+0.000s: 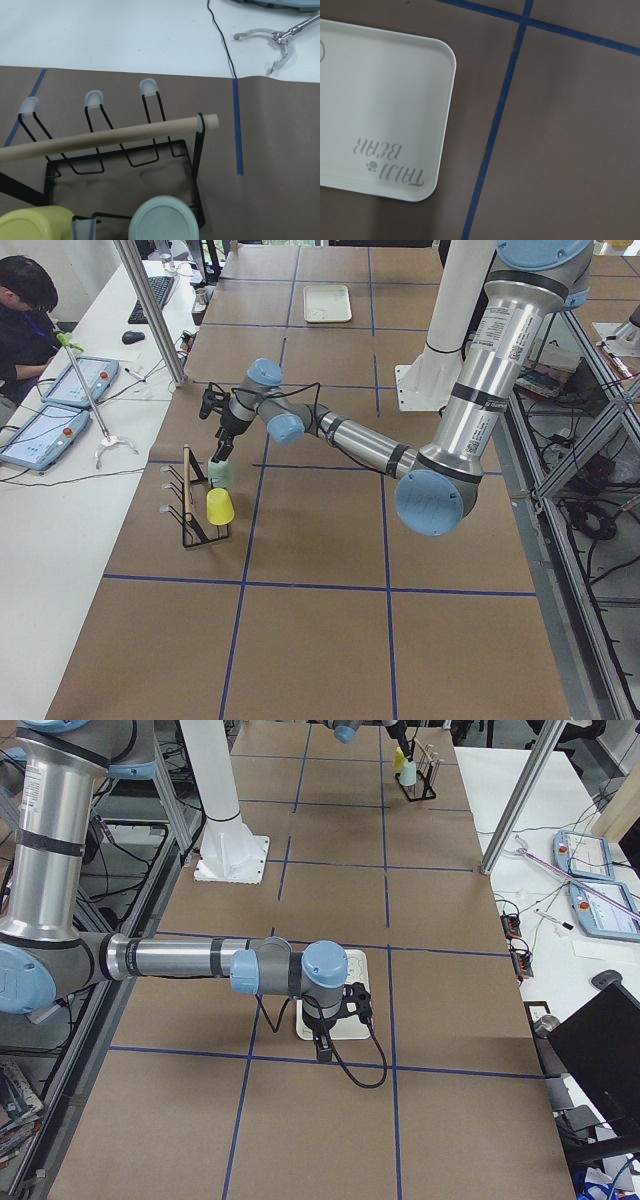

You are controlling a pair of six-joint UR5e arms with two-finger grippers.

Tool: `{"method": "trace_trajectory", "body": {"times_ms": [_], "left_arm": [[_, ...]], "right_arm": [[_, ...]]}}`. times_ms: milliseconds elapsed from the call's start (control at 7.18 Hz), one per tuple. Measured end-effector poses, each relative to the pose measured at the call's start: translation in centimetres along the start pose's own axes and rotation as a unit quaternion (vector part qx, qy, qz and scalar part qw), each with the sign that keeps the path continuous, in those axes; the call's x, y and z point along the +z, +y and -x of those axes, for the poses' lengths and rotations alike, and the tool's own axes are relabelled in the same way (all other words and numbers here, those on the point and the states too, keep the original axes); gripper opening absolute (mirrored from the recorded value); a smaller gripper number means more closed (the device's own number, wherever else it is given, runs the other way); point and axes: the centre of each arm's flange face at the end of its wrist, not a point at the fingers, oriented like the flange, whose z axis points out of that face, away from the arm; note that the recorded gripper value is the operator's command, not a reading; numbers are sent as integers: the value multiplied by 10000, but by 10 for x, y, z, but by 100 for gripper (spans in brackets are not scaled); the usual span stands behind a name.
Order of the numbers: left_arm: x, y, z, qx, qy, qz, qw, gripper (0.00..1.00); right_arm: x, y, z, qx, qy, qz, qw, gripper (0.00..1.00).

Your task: Left arm grabs green cup and hands to right arm on tray

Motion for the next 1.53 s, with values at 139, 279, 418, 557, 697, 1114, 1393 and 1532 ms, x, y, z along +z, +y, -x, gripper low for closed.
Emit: {"method": "trace_trajectory", "body": {"times_ms": [139, 279, 418, 557, 697, 1114, 1393, 1532], "left_arm": [[6, 0, 3, 7, -33, -160, 9999, 100], [13, 3, 4, 37, -62, -303, 9995, 100], [24, 11, 2, 88, -81, -436, 9990, 100], [33, 19, 2, 131, -76, -517, 9985, 100], [39, 24, 2, 139, -69, -548, 9984, 100], [51, 36, 1, 124, -47, -501, 9987, 100], [58, 44, 1, 147, -57, -447, 9989, 100], [61, 46, 3, 150, -68, -435, 9989, 100]], "right_arm": [[0, 0, 0, 4, 0, 0, 10000, 100], [0, 0, 0, 7, 0, -1, 10000, 100], [0, 0, 0, 8, -2, -1, 10000, 100], [0, 0, 0, 9, -3, 0, 10000, 100], [0, 0, 0, 11, -3, 3, 10000, 100], [1, 0, -1, 12, -1, 6, 10000, 100], [1, 0, -1, 13, -1, 5, 10000, 100], [1, 0, -1, 12, -1, 6, 10000, 100]]}}
